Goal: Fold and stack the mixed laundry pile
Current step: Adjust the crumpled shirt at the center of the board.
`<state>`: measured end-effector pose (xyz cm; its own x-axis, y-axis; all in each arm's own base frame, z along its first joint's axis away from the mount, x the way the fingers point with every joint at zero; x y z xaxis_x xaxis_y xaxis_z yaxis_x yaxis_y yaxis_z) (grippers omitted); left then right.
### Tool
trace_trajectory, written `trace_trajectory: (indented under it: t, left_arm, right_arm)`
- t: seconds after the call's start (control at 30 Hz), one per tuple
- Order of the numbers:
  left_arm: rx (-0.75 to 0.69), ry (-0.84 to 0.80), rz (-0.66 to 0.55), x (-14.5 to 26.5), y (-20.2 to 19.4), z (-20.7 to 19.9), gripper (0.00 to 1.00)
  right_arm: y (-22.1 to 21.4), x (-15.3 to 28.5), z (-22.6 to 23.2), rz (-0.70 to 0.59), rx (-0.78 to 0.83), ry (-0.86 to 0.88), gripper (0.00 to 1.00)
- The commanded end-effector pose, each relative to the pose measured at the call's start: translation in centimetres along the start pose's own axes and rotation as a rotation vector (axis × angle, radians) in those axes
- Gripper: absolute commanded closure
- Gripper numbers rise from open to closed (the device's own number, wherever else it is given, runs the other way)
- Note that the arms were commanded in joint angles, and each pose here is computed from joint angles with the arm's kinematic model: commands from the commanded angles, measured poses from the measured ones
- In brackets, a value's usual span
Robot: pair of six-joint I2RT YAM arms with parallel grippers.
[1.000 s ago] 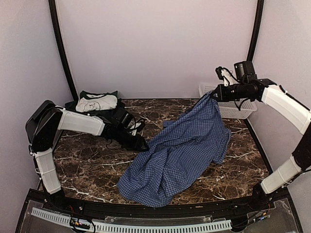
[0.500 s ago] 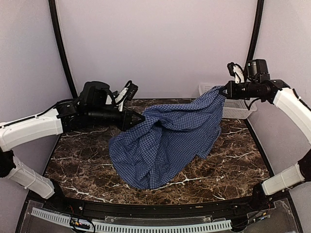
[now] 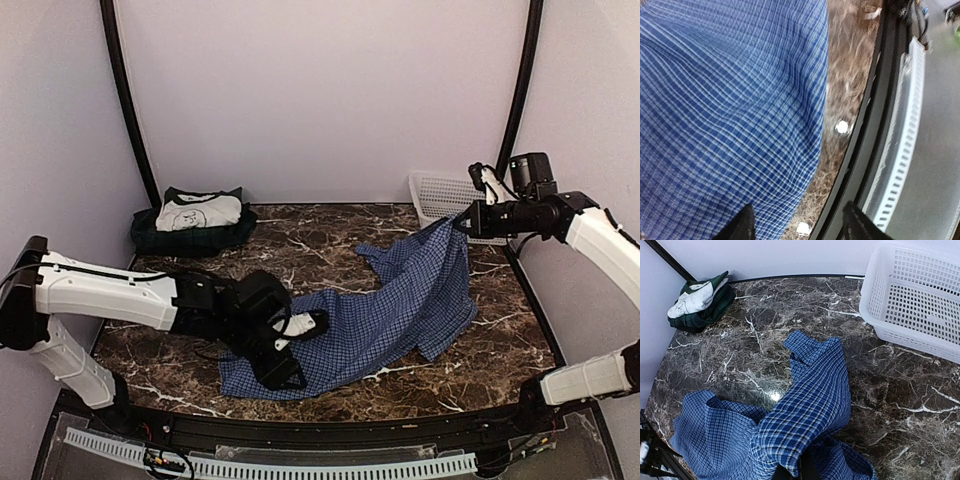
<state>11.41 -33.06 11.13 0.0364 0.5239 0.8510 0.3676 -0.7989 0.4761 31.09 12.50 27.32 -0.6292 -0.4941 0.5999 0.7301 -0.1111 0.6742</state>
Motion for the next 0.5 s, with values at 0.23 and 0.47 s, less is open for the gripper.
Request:
trace_trajectory:
  t: [0.23, 0.47]
  left_arm:
    - [0.359, 0.259, -0.423, 10.7, 6.0, 12.4, 0.29]
    - [0.574, 0.332, -0.165, 5.1, 4.6, 17.9, 0.24]
  right_arm:
    - [-1.8, 1.8, 0.8, -0.035, 0.002, 0.065, 1.00]
    - [-3.4, 1.4, 0.0, 0.001, -0.047, 0.044, 1.00]
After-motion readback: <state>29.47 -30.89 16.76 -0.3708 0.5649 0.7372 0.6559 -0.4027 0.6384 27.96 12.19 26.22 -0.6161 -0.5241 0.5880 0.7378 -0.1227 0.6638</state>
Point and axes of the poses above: each gripper's point midway between its finger pads, its own x axis back along the fingers, its own z axis along the line the jaws close on, y = z × x, the point moved 3 cm from there along x, back along the fingers, and after that the axes turned 8 degrees about -x, right-handed, at the moved point
